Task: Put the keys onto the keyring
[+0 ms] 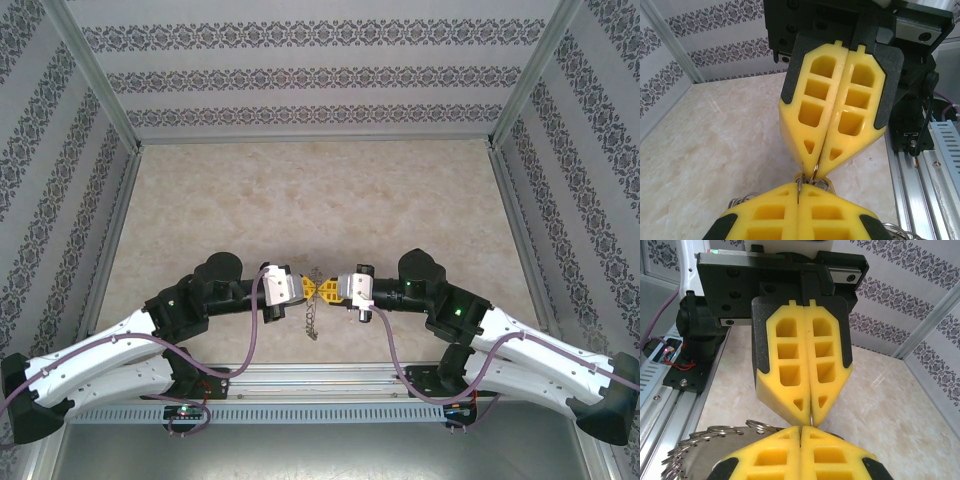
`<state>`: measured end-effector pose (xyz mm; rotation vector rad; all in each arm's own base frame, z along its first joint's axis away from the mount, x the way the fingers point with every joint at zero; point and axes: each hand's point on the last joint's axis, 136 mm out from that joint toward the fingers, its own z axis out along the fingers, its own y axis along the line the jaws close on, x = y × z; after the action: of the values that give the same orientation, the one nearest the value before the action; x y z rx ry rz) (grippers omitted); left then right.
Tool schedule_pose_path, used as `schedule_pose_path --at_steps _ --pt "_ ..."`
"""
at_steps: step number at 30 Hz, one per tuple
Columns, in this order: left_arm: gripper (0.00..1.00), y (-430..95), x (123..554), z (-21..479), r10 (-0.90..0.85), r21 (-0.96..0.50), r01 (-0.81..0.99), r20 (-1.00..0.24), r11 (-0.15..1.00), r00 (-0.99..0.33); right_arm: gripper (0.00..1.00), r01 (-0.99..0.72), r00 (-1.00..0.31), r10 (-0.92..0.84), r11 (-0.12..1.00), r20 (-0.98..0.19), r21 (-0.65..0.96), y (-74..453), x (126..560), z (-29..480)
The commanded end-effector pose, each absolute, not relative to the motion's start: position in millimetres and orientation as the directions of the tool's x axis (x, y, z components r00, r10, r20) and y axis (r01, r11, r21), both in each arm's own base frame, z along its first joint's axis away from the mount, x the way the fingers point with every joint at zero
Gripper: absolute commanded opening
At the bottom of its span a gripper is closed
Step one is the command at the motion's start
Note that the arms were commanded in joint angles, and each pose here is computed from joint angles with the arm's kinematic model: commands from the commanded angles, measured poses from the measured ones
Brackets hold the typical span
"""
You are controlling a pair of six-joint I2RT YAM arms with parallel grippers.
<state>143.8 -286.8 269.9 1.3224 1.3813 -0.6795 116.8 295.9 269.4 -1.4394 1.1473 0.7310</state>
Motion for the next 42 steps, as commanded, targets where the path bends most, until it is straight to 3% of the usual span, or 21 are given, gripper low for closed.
schedule_pose_path --at_steps 1,42 --pt "0.00 -296 142 316 0.217 0.278 0.931 -0.949 0.235 0.229 0.00 -0.924 0.382 -0.198 -0.059 -0.903 -0.378 304 90 265" --pt "0.00 -285 156 340 0.139 0.260 0.908 -0.964 0.328 0.226 0.01 -0.870 0.451 -0.292 0.067 -0.843 -0.489 292 115 244"
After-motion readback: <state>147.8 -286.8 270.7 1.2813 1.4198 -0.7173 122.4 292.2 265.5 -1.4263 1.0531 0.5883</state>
